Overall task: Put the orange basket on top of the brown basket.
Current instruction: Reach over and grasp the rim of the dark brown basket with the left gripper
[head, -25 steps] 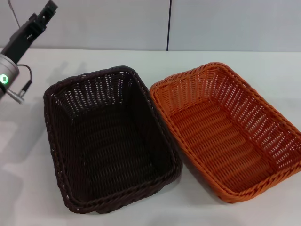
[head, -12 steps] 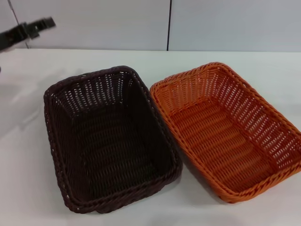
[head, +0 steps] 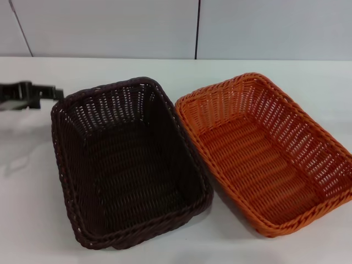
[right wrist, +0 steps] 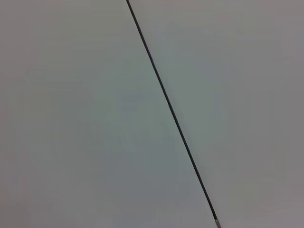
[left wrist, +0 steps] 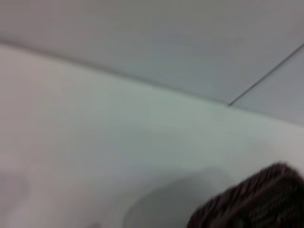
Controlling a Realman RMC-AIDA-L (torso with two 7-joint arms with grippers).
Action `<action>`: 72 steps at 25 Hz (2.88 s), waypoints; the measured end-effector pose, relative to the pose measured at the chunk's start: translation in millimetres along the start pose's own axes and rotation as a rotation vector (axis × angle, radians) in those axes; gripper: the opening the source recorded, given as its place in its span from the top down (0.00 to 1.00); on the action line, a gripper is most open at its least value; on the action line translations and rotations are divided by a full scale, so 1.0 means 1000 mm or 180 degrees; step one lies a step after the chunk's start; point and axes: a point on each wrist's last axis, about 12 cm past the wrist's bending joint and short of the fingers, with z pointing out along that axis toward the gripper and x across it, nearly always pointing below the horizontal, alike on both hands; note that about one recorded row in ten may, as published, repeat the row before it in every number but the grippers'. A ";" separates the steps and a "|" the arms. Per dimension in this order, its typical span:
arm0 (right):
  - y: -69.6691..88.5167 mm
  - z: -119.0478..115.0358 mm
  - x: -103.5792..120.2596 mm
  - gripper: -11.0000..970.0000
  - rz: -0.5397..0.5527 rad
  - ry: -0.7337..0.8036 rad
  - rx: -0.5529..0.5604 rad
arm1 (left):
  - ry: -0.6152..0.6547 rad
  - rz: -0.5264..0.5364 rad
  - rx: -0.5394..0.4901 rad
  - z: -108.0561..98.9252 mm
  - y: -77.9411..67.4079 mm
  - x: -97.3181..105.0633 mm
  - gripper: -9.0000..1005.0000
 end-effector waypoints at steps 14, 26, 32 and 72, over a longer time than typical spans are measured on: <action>0.004 0.018 -0.005 0.14 -0.0224 0.0042 -0.0010 | 0.0525 -0.0188 -0.0297 -0.006 -0.009 0.030 0.23; 0.004 0.025 -0.005 0.14 -0.0315 0.0077 0.0058 | 0.0682 -0.0073 -0.0269 0.011 -0.029 0.025 0.25; 0.004 0.025 -0.004 0.14 -0.0365 0.0083 0.0070 | 0.0561 -0.0086 -0.0269 0.003 -0.027 0.018 0.26; 0.007 0.027 0.003 0.14 -0.0405 0.0105 0.0100 | 0.1055 0.0181 -0.0003 0.024 -0.051 0.041 0.69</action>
